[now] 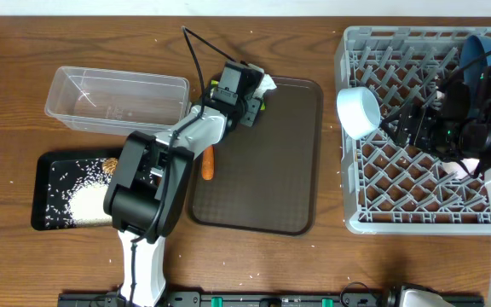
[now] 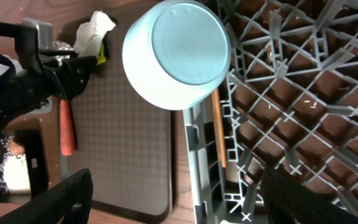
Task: Sort waste into correct bins and load items into the dishwasher rack
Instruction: 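Grasp the white tissue with the left gripper and drop it in the clear container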
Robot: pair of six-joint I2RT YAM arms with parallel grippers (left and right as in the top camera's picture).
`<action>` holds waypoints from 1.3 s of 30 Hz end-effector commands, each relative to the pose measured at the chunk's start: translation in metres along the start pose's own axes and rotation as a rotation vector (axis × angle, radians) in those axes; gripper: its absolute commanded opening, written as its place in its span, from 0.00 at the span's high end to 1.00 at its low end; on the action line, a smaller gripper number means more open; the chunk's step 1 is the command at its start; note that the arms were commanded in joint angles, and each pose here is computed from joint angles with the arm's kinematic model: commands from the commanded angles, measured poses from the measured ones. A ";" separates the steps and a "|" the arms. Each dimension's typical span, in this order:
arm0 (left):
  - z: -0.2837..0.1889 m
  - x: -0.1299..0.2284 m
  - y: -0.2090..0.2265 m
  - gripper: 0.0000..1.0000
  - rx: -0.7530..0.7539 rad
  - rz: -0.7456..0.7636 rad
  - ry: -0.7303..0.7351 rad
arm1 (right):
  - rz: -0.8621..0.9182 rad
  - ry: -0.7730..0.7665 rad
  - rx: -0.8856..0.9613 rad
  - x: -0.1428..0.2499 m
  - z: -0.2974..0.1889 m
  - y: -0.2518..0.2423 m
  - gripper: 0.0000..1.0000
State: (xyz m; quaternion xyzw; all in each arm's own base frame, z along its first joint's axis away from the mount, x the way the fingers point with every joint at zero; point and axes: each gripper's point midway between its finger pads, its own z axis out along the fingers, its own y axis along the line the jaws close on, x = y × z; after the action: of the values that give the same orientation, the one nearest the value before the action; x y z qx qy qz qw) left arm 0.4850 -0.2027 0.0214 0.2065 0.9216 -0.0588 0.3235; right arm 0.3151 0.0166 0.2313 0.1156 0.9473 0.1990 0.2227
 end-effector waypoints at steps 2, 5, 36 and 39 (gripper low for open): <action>0.004 0.004 0.004 0.75 -0.023 -0.016 0.012 | -0.031 -0.016 0.010 -0.002 -0.004 0.003 0.19; -0.009 -0.009 0.000 0.77 -0.012 -0.040 -0.017 | -0.031 -0.016 0.010 -0.002 -0.004 0.003 0.19; -0.180 0.040 0.171 0.76 -0.460 -0.307 0.182 | -0.026 0.013 0.015 0.005 -0.004 0.001 0.18; -0.176 0.038 0.160 0.36 -0.396 -0.310 0.175 | -0.025 0.016 0.016 0.006 -0.005 0.001 0.18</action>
State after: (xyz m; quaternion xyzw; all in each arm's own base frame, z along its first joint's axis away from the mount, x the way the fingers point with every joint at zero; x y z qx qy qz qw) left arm 0.4244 0.0107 0.1346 -0.0034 0.9588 0.1243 0.2556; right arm 0.3082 0.0149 0.2269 0.1198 0.9519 0.1907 0.2076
